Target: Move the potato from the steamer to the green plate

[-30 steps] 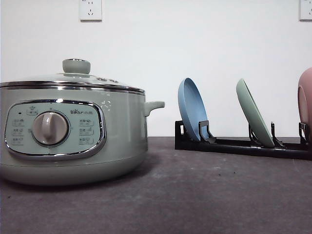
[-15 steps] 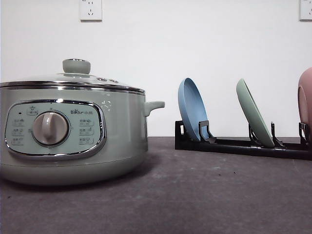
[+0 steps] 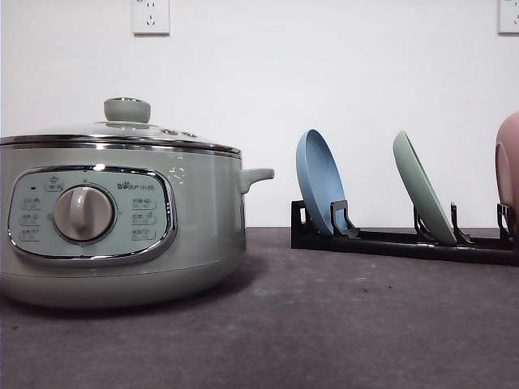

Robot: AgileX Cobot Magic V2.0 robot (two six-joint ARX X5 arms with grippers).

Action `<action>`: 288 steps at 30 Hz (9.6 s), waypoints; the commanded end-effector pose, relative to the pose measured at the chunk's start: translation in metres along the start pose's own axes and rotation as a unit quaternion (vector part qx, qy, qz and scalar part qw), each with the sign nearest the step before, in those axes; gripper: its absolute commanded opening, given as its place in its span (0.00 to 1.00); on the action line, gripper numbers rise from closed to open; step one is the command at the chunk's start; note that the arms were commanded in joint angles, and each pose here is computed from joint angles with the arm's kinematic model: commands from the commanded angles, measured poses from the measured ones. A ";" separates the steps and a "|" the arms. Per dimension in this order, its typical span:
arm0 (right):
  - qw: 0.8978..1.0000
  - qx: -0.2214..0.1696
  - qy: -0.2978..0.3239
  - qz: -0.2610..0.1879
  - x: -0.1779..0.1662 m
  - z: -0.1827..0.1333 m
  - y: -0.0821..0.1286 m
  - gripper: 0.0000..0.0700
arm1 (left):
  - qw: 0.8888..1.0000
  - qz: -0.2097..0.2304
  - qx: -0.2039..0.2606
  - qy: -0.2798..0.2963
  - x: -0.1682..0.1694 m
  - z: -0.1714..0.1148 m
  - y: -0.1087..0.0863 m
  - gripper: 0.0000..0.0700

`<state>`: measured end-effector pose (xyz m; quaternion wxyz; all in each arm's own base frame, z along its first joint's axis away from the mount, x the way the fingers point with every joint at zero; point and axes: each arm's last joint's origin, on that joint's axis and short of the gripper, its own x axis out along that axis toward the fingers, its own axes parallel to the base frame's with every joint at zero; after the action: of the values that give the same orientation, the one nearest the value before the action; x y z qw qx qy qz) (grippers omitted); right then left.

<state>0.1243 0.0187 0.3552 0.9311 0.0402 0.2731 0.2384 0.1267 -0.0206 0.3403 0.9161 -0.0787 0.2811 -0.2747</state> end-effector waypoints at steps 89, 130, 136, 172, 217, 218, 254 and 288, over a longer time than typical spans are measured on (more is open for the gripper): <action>0.997 0.048 -0.058 0.026 0.134 0.181 -0.044 0.01 | 1.000 -0.004 0.011 -0.010 -0.003 0.006 -0.002 0.89; 0.885 -0.313 0.344 -0.009 0.155 -0.052 0.138 0.01 | 1.000 -0.004 0.012 -0.010 -0.003 0.006 -0.002 0.89; 0.870 -0.328 0.368 -0.004 0.167 -0.084 0.144 0.01 | 1.000 -0.004 0.012 -0.010 -0.003 0.006 -0.002 0.89; 0.917 -0.285 0.278 0.016 0.171 -0.046 0.157 0.52 | 1.000 -0.004 0.011 -0.010 -0.003 0.006 -0.002 0.89; 0.942 -0.113 0.129 0.289 0.135 0.047 0.101 0.52 | 0.997 0.046 0.055 -0.002 0.003 0.081 -0.015 0.89; 0.942 -0.113 0.129 0.289 0.135 0.047 0.101 0.52 | 0.997 0.047 0.060 0.001 0.007 0.088 -0.017 0.89; 0.945 -0.120 0.127 0.277 0.135 0.047 0.100 0.52 | 0.968 0.085 0.102 0.214 0.178 0.100 -0.005 0.85; 0.949 -0.122 0.123 0.263 0.136 0.048 0.099 0.52 | 0.963 0.086 0.085 0.242 0.181 0.094 -0.007 0.00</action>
<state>0.2060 0.1688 0.3452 0.7910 -0.0257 0.3474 0.5030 0.2983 -0.1230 0.3341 0.8461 0.1043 0.4702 -0.2282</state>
